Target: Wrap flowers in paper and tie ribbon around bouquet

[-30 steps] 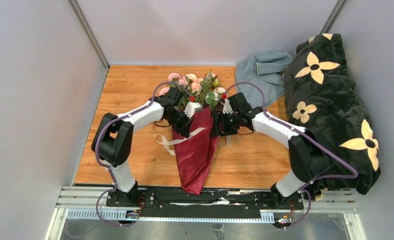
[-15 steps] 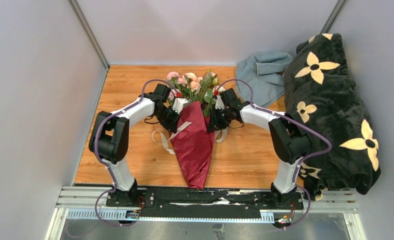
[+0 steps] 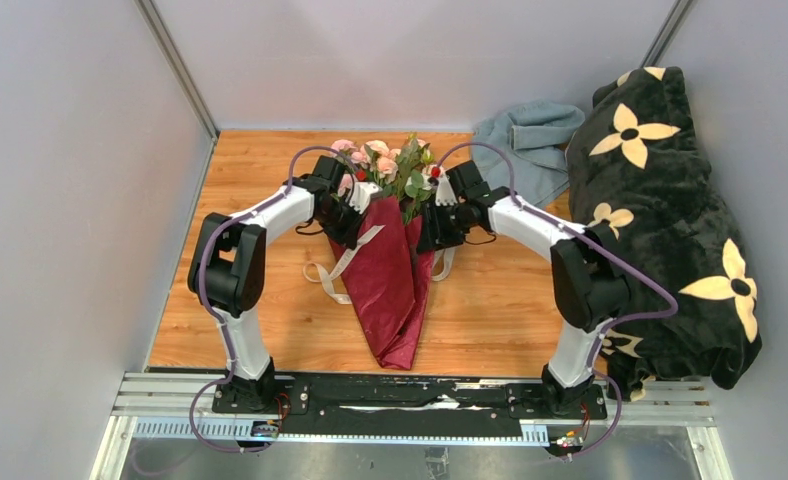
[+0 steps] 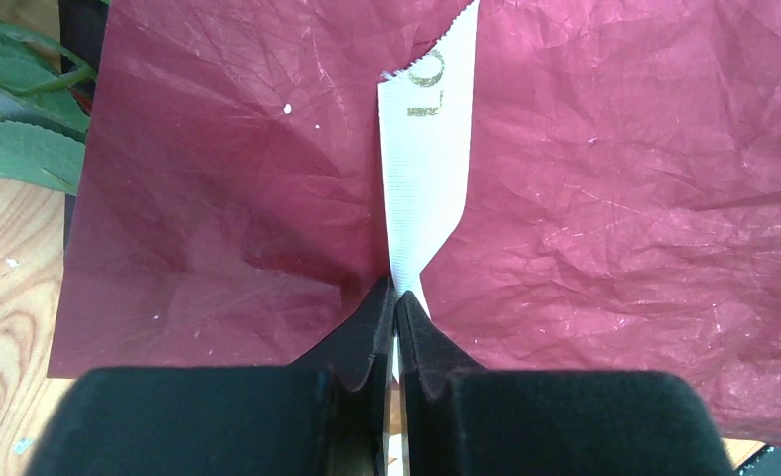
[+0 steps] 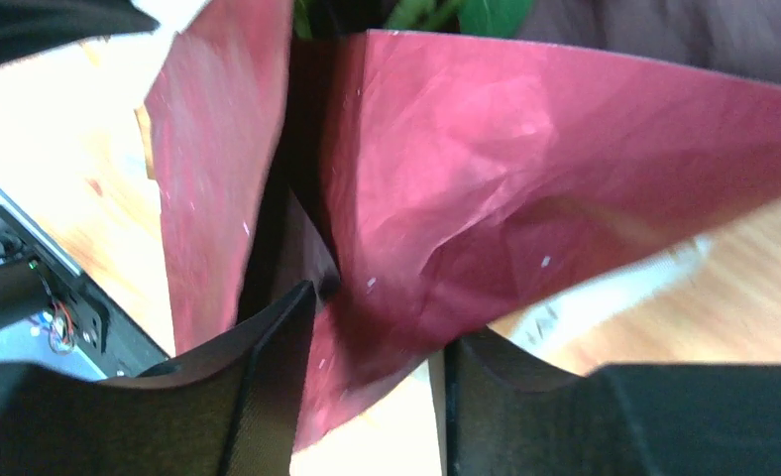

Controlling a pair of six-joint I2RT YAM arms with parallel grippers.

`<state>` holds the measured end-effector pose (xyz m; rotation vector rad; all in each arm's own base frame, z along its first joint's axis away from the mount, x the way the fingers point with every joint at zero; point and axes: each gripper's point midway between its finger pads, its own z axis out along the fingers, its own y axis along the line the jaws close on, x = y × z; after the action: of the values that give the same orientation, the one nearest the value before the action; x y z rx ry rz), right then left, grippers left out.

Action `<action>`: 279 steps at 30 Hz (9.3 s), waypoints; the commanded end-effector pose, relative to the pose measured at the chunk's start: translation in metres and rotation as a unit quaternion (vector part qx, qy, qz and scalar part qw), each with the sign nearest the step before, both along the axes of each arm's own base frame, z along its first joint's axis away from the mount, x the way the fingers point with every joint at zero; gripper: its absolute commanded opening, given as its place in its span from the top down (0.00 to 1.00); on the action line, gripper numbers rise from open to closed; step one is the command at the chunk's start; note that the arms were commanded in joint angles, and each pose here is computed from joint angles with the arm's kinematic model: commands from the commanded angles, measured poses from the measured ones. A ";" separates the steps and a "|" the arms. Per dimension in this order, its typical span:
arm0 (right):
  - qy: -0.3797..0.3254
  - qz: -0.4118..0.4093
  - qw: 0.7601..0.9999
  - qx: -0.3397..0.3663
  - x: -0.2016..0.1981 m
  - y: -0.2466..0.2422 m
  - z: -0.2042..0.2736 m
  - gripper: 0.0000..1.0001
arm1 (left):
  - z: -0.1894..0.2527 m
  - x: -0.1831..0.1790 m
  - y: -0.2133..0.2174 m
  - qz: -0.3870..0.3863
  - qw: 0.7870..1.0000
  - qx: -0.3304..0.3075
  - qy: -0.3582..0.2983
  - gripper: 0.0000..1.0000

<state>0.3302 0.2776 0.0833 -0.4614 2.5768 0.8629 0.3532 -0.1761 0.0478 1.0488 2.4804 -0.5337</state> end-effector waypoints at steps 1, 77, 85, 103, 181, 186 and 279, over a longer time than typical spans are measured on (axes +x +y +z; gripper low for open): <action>0.000 0.002 0.998 -0.059 -0.017 -0.046 0.040 0.48 | -0.006 0.000 0.001 -0.001 1.000 0.004 0.001 0.92; 0.027 -0.067 0.997 0.003 -0.056 -0.045 0.002 0.35 | -0.011 -0.004 -0.009 -0.024 0.999 0.026 -0.015 0.85; -0.050 -0.030 0.998 0.022 0.013 -0.013 0.020 0.86 | 0.015 0.006 -0.001 -0.025 0.997 0.045 -0.057 0.85; -0.051 -0.031 0.998 -0.005 0.044 -0.006 -0.001 0.74 | 0.029 0.000 -0.076 -0.081 0.996 -0.016 -0.044 0.92; -0.163 -0.031 0.940 0.297 -0.027 0.078 0.082 1.00 | -0.004 0.033 -0.059 0.020 0.996 -0.072 0.057 0.94; -0.121 -0.038 0.966 0.224 -0.012 0.082 0.022 1.00 | 0.043 0.054 -0.046 0.045 0.993 -0.111 0.018 0.94; -0.285 -0.032 0.931 0.224 0.020 0.020 0.062 1.00 | 0.061 0.039 -0.013 0.073 0.994 0.028 -0.082 0.32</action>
<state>0.3522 0.3053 0.1622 -0.4066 1.7382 1.1096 0.4021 -0.2158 0.1662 0.8073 2.2474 -0.4791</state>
